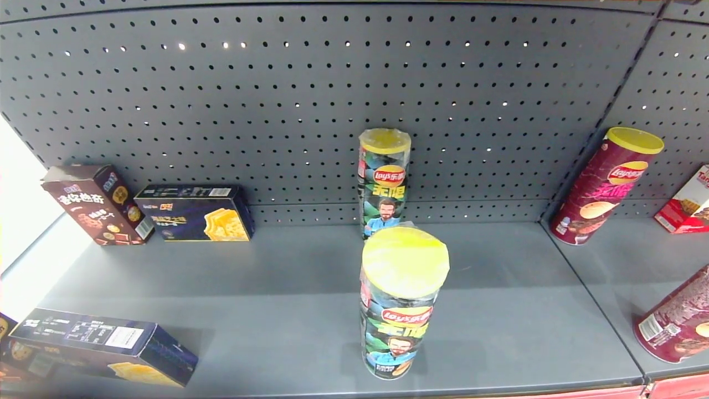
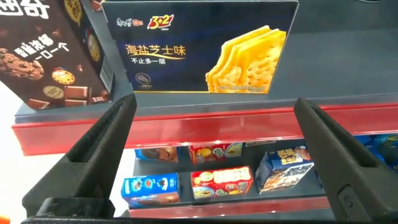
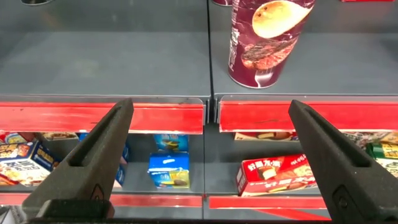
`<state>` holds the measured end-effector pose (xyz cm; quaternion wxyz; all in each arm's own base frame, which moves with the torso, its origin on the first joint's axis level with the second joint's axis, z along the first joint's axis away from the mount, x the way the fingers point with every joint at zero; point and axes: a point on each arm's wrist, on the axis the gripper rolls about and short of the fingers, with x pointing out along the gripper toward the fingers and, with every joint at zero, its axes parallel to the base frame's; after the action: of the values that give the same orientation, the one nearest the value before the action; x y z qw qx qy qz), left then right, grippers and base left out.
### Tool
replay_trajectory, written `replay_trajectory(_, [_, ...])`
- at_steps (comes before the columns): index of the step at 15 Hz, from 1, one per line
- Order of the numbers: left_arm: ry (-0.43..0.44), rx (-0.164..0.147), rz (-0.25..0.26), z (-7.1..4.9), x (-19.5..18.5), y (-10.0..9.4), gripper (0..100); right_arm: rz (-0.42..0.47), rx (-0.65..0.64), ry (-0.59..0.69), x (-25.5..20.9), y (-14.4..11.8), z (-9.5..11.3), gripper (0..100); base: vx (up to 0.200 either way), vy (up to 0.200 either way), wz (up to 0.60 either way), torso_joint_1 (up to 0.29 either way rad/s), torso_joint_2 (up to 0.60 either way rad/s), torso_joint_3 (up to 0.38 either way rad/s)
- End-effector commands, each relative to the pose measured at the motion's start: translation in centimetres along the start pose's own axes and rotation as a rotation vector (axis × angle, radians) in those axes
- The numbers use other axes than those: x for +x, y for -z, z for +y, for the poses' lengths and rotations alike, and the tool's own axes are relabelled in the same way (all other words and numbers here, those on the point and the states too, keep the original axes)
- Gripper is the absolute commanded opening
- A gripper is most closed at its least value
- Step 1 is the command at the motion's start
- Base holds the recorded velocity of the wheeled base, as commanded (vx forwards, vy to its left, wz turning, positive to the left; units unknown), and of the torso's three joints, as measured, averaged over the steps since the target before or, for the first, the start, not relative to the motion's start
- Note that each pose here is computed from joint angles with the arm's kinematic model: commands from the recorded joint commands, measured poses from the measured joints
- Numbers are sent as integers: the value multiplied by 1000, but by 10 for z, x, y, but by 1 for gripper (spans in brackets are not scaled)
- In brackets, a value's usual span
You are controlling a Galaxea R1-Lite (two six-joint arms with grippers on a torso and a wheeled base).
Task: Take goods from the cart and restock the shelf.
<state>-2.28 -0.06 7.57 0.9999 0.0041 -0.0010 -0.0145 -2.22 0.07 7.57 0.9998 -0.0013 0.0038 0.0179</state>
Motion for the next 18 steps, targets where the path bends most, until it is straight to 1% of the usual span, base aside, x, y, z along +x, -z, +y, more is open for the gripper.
replay_trajectory(1, [0, 0, -1, 0, 0, 0, 100, 2, 0, -1, 0, 0, 0, 100, 0, 0, 0, 0, 0, 0])
replay_trajectory(6, [2, 3, -1, 0, 0, 0, 100, 2, -2, 0, 0, 0, 0, 100, 0, 0, 0, 0, 0, 0])
replay_trajectory(8, [0, 1, -1, 0, 0, 0, 100, 2, 0, 0, 0, 0, 0, 100, 0, 0, 600, 2, 5, 0])
replay_trajectory(16, [0, 6, -1, 0, 0, 0, 100, 2, 0, -1, 0, 0, 0, 100, 0, 0, 0, 0, 0, 0])
replay_trajectory(17, [2, 4, -1, 0, 0, 0, 100, 2, 0, 0, 0, 0, 0, 100, 0, -200, 0, -2, 2, 2])
replay_trajectory(18, [2, 1, -1, 0, 0, 0, 100, 2, 0, -1, 0, 0, 0, 100, 0, 0, 0, 0, 0, 0])
